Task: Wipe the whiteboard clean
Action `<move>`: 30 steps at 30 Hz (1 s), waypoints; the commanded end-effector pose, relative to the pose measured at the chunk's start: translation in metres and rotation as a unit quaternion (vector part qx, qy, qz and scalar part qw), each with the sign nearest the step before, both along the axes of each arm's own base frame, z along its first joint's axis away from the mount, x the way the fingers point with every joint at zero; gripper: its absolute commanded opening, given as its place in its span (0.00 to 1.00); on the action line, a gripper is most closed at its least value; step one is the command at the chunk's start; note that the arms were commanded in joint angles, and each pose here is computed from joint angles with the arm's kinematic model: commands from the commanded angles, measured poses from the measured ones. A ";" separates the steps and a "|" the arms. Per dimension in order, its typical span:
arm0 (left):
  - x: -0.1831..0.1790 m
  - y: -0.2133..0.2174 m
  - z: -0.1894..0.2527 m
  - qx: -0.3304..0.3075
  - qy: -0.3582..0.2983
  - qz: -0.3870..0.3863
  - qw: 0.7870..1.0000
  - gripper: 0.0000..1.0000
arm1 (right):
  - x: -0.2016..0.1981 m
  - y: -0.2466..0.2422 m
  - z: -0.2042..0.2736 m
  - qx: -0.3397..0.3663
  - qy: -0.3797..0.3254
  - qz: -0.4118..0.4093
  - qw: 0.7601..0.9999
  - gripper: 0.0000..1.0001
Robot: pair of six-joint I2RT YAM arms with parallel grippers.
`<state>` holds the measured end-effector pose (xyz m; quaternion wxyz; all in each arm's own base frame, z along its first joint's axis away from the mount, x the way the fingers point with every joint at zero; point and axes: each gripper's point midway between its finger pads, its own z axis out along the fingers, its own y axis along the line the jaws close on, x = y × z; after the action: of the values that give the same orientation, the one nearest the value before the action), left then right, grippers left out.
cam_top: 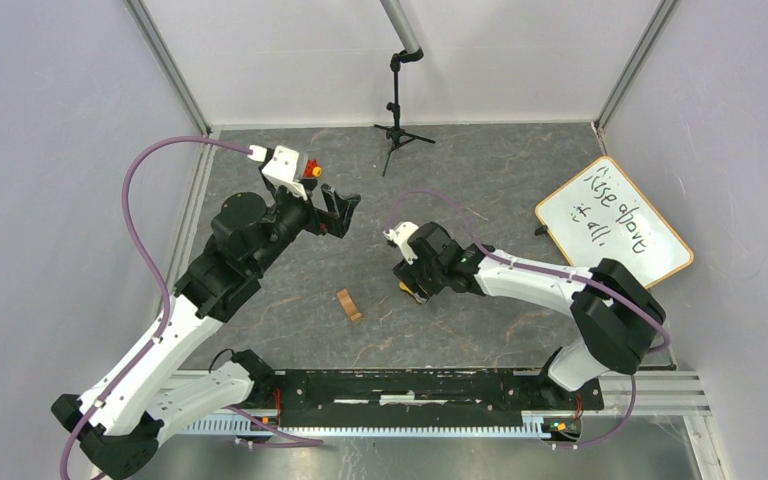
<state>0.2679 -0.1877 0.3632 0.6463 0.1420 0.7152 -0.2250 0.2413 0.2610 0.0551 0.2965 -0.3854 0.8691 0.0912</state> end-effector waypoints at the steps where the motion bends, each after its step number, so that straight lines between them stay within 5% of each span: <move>1: 0.001 0.009 0.019 -0.007 -0.042 0.019 0.999 1.00 | 0.005 0.017 0.001 0.011 -0.001 0.038 0.999 0.67; 15: 0.002 0.008 0.018 -0.006 -0.041 0.018 0.999 1.00 | -0.001 0.037 -0.010 0.018 0.001 0.055 0.998 0.62; 30: 0.004 0.008 0.015 -0.001 -0.038 0.021 0.999 1.00 | 0.003 0.033 -0.014 -0.011 -0.019 0.035 0.999 0.42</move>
<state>0.2685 -0.1827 0.3655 0.6556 0.1315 0.7104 -0.2198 0.2304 0.2829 0.0265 0.2728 -0.4327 0.8547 0.0887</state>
